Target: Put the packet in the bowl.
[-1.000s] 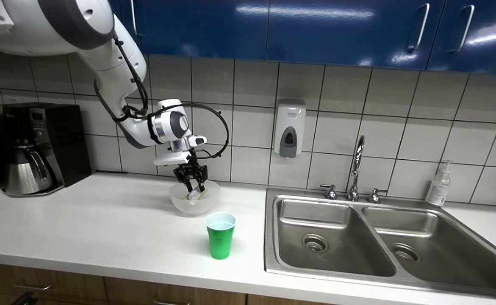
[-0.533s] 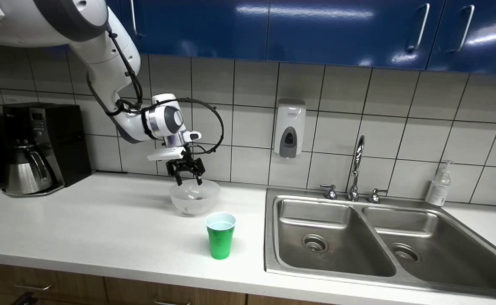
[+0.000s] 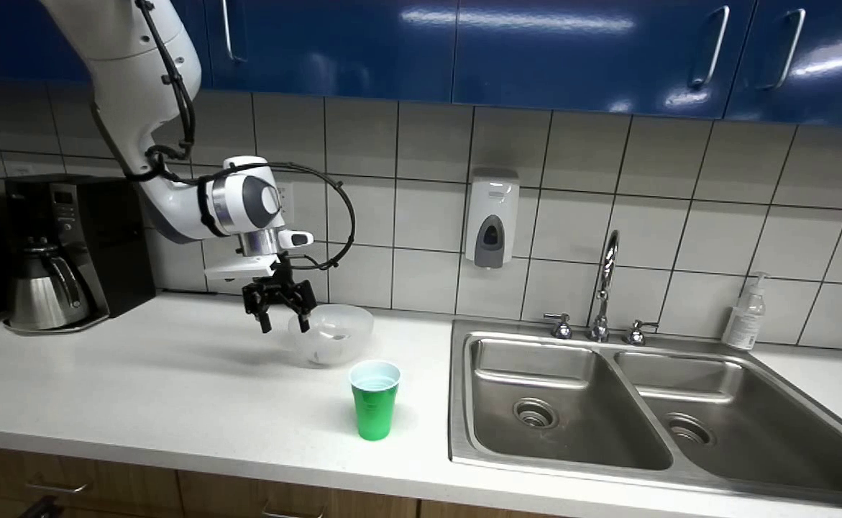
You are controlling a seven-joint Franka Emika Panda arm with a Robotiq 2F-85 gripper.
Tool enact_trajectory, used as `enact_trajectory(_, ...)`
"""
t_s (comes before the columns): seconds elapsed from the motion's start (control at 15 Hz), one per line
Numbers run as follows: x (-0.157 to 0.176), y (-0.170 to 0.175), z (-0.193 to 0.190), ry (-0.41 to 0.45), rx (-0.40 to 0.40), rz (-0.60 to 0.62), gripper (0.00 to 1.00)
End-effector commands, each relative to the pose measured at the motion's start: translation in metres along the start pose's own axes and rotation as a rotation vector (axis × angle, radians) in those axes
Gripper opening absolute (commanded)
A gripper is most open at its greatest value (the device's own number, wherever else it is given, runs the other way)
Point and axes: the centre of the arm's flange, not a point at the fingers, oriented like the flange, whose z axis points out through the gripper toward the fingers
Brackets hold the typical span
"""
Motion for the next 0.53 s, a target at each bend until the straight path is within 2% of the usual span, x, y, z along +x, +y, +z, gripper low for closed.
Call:
enact_trajectory(0.0,-0.067,-0.003,-0.013,-0.010,0.009,-0.010,1.00)
enact_trajectory(0.47,-0.144,-0.021,-0.003,-0.020,-0.006,-0.027,1.00)
